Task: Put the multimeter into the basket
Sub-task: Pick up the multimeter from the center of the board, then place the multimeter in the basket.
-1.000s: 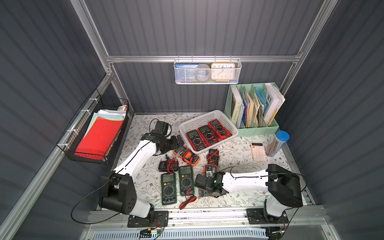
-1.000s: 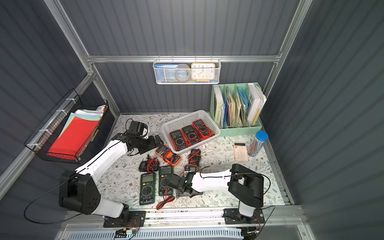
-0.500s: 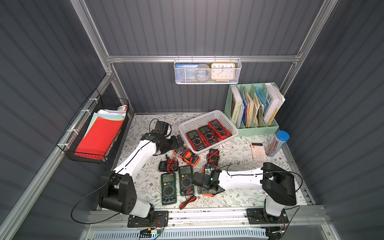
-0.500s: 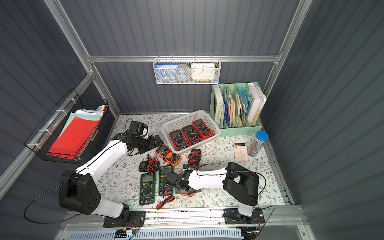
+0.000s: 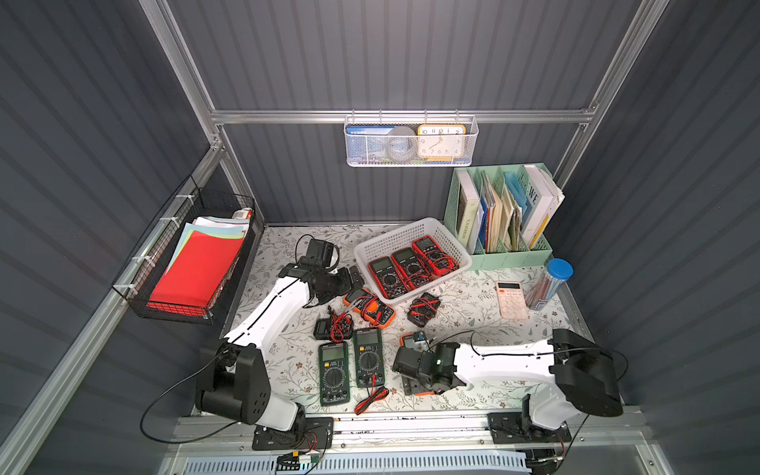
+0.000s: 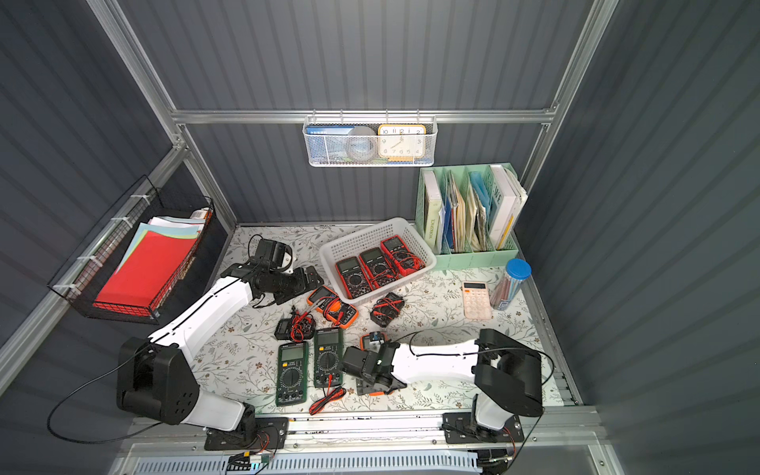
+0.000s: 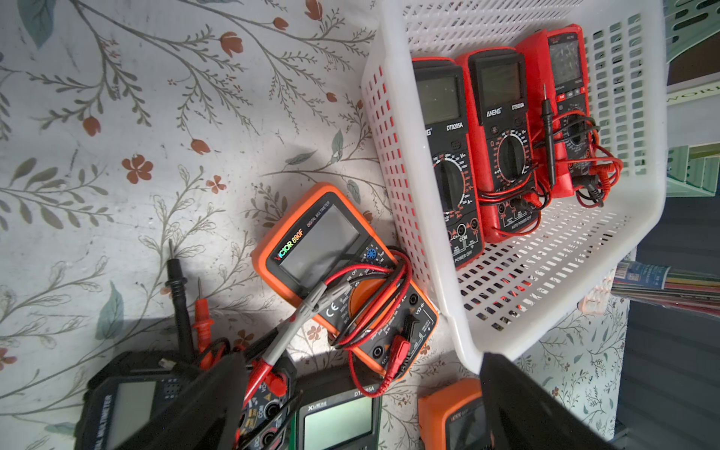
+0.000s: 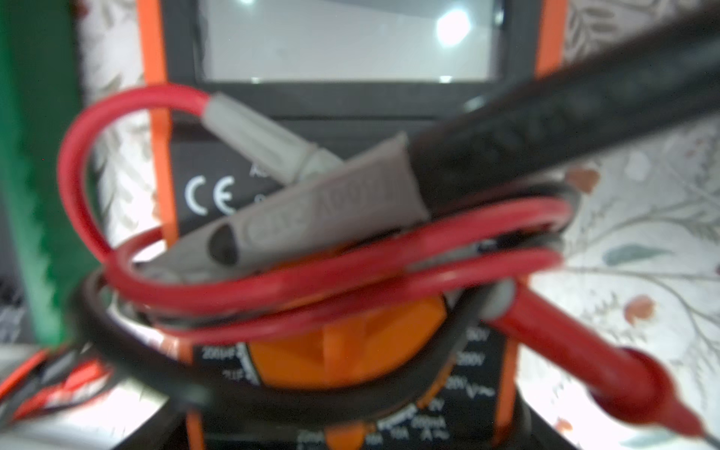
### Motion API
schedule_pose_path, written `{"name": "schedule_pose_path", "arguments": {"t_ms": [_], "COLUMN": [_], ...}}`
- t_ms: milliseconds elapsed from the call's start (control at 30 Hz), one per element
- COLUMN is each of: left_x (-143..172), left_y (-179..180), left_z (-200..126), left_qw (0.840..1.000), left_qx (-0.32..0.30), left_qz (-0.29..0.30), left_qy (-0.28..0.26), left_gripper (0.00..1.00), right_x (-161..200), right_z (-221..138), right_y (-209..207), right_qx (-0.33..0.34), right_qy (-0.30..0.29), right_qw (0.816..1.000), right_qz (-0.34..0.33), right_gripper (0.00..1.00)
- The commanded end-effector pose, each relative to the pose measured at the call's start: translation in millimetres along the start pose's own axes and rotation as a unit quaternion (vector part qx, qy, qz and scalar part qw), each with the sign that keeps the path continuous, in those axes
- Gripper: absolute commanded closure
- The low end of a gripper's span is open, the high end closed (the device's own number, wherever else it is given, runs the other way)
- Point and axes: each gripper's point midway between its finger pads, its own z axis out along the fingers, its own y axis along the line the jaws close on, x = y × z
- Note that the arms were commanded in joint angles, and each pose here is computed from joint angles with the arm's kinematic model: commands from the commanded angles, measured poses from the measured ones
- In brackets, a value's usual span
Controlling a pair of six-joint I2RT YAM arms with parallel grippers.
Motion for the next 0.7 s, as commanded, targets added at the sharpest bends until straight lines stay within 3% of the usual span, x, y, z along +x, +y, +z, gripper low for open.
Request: {"name": "schedule_pose_path", "arguments": {"t_ms": [0,133,300,433,667], "left_x": [-10,-13,-17,-21,-21], "left_y": [-7,-11,-18,-25,-48], "left_z": [-5,-7,-10,-12,-10], "left_qw": [1.000,1.000,1.000,0.999,0.998], "left_qx": [0.010,0.015,0.025,0.037,0.051], "left_qz": [-0.004,-0.002,0.002,0.011,0.046], "left_qy": [-0.010,-0.011,-0.013,-0.013,-0.002], "left_gripper": [0.01,0.01,0.01,0.01,0.01], "right_x": [2,-3,-26,-66,-167], "right_z": [-27,-52,-87,-119,-167], "right_y": [3,-2,-12,-23,-51], "right_qx": [-0.033,-0.055,-0.061,-0.081,-0.072], "right_qy": [-0.003,-0.026,-0.095,-0.142,-0.238], "right_qw": [0.999,0.998,0.993,0.987,0.968], "right_qz": [-0.022,-0.024,-0.026,-0.007,0.015], "right_gripper": [0.42,0.43,0.43,0.43,0.43]}}
